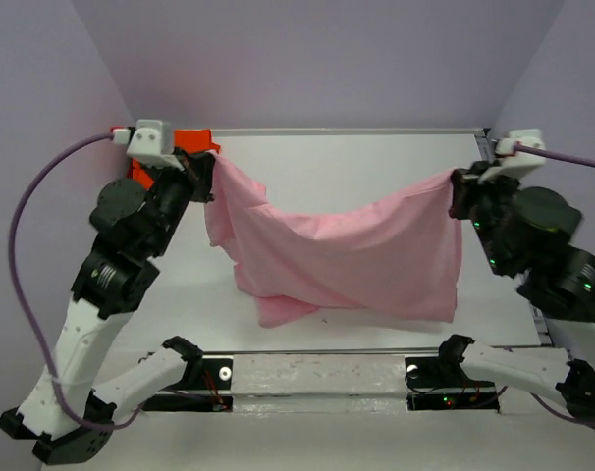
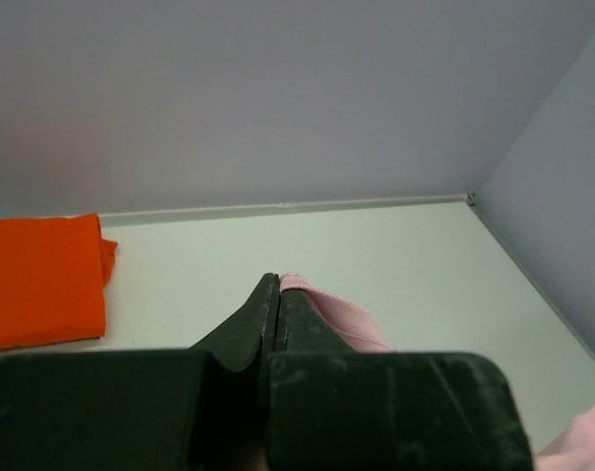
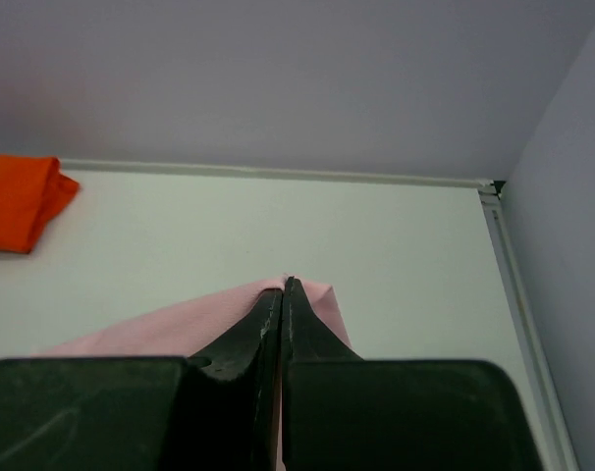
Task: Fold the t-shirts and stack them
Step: Flatten out the tshirt
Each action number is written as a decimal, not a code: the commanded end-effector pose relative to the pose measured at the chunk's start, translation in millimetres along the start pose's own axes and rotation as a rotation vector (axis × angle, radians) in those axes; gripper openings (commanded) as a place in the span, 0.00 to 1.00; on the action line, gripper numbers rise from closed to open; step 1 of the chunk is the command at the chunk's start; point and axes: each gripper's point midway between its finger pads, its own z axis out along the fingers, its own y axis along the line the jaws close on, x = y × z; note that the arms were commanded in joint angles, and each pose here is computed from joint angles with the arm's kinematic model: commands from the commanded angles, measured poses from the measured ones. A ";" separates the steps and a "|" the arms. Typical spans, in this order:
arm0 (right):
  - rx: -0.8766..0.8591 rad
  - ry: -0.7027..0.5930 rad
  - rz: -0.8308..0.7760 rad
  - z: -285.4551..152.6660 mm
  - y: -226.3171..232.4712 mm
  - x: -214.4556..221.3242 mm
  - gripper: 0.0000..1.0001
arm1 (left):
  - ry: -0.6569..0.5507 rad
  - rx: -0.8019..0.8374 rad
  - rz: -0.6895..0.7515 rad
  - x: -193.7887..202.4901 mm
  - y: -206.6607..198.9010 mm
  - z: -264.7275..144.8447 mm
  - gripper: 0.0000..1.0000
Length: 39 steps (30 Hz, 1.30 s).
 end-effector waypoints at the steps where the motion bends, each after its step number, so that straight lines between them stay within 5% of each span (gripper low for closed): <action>1: 0.088 0.003 -0.103 63.2 26.1 19.5 0.00 | 0.005 0.049 -0.014 32.1 -5.2 71.1 0.00; 7: 0.139 0.202 0.005 181.0 -5.9 103.2 0.00 | 0.104 -0.034 -0.001 86.8 49.2 153.7 0.00; 11: 0.157 0.270 0.118 252.8 -23.1 121.8 0.00 | 0.146 -0.102 0.041 103.3 81.1 206.8 0.00; 13: 0.179 0.292 0.095 281.3 -28.8 127.8 0.00 | 0.110 -0.120 0.068 80.8 84.6 221.8 0.00; 16: 0.162 0.193 0.053 290.5 -26.8 69.9 0.00 | 0.101 -0.092 0.079 63.6 77.8 228.7 0.00; 20: 0.092 0.101 0.078 261.1 -16.3 20.9 0.00 | -0.037 -0.031 0.076 -6.9 50.7 194.5 0.00; 24: 0.026 0.052 0.117 205.0 -10.2 2.2 0.00 | -0.095 0.027 0.097 -32.5 29.3 140.8 0.00; 33: -0.075 0.050 0.178 37.5 -13.3 40.2 0.00 | -0.066 0.169 -0.054 21.5 -5.3 -12.4 0.00; 39: -0.132 -0.084 0.218 -21.9 -9.0 -24.4 0.00 | -0.055 0.267 -0.098 11.8 -24.9 -43.9 0.00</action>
